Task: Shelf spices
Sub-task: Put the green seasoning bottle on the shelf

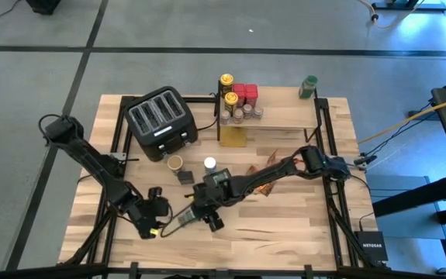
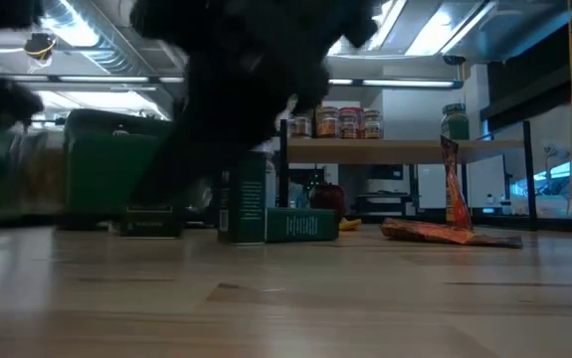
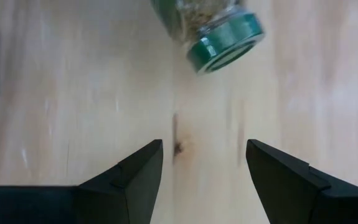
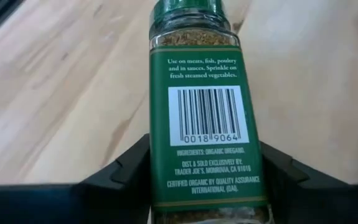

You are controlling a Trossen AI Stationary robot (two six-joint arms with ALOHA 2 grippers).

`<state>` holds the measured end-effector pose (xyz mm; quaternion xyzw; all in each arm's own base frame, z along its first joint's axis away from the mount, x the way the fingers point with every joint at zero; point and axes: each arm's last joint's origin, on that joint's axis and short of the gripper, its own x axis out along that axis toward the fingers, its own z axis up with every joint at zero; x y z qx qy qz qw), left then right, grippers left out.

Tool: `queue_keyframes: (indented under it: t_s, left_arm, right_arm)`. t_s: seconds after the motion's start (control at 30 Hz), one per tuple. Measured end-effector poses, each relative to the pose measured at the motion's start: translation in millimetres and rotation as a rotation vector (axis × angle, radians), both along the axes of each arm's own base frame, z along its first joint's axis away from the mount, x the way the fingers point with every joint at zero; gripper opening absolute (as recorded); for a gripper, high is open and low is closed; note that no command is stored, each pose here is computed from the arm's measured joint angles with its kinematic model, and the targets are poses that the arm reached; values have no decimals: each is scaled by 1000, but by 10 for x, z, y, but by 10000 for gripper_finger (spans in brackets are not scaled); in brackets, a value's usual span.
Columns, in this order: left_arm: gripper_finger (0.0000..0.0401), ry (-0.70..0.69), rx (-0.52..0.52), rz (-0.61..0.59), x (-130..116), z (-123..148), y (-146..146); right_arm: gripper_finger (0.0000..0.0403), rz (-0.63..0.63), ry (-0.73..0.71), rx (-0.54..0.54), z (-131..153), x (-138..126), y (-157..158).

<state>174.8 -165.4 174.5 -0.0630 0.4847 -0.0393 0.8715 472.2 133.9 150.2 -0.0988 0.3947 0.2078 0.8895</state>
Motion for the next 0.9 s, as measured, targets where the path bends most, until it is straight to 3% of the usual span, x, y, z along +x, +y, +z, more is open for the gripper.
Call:
queue_keyframes:
  t_s: [0.3, 0.5, 0.6, 0.8, 0.9]
  left_arm:
    - [224, -219, 65, -5, -103, 319, -46]
    - [224, -289, 122, 25, -105, 347, -44]
    - [224, -301, 124, 33, -80, 351, -36]
    - [224, -327, 132, 37, -5, 374, 0]
    - [224, -333, 145, 42, 36, 378, 36]
  right_arm:
    - [200, -1, -17, -74, 401, -283, 389]
    - [200, -46, -33, -76, 258, -462, 415]
    - [200, -89, -105, -22, 139, -571, 308]
    - [200, -176, -435, 247, -43, -784, 89]
    - [200, -198, -533, 326, -90, -866, 60]
